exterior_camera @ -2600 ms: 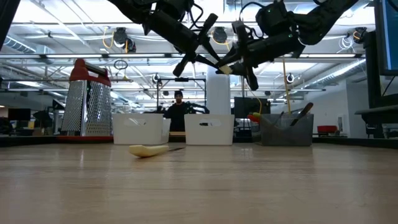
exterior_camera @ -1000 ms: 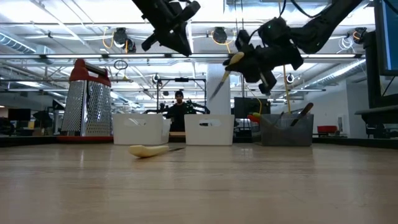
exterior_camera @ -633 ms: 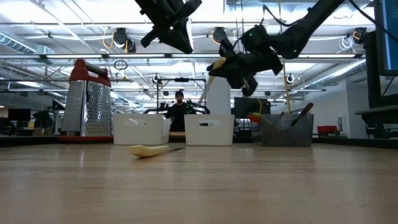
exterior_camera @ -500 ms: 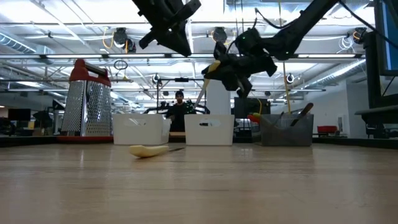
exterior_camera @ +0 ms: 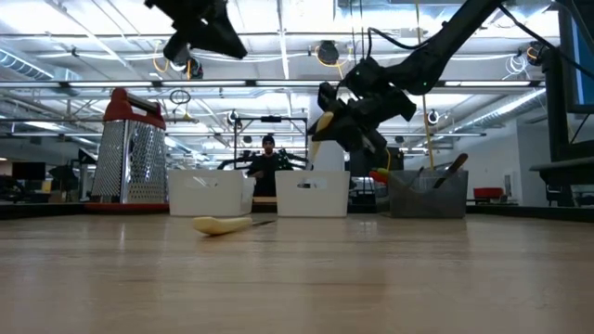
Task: Pick & Place Kitchen Items
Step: Put the top left knife into the right white bin
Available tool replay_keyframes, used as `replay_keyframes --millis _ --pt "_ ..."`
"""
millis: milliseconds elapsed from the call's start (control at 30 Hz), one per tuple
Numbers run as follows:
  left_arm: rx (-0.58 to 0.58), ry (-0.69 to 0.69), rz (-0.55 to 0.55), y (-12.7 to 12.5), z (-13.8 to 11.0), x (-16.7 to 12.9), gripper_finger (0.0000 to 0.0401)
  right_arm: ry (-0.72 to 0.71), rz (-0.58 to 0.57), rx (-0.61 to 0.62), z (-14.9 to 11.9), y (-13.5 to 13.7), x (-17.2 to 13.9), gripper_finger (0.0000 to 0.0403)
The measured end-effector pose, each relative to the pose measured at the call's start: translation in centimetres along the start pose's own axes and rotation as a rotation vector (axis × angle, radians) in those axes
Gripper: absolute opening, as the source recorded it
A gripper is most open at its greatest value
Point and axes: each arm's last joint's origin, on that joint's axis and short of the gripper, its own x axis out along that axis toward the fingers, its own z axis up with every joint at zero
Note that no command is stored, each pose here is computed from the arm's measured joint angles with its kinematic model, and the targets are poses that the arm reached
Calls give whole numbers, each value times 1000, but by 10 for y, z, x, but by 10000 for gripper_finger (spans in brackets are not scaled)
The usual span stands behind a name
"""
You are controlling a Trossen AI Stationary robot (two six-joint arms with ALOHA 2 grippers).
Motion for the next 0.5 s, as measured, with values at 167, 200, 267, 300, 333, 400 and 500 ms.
replay_keyframes --millis 167,200,267,300,333,400,500 --pt "-14 -32 -67 6 -17 -14 37 -52 -14 24 7 -3 -7 40" --pt "-11 -28 -70 7 -21 -15 37 -67 -12 25 8 -3 -7 40" --pt "-12 -28 -85 7 -26 -17 37 -105 -6 24 10 -3 -9 41" --pt "-19 -35 -96 7 -26 -18 37 -110 -4 26 11 -3 -10 41" --pt "-16 -31 -97 7 -28 -19 37 -114 -5 30 12 -3 -11 41" --pt "-14 -33 -109 5 -29 -20 37 -122 -7 38 14 -3 -13 42" --pt "2 -28 -116 4 -31 -21 37 -156 -10 45 15 -4 -14 42"
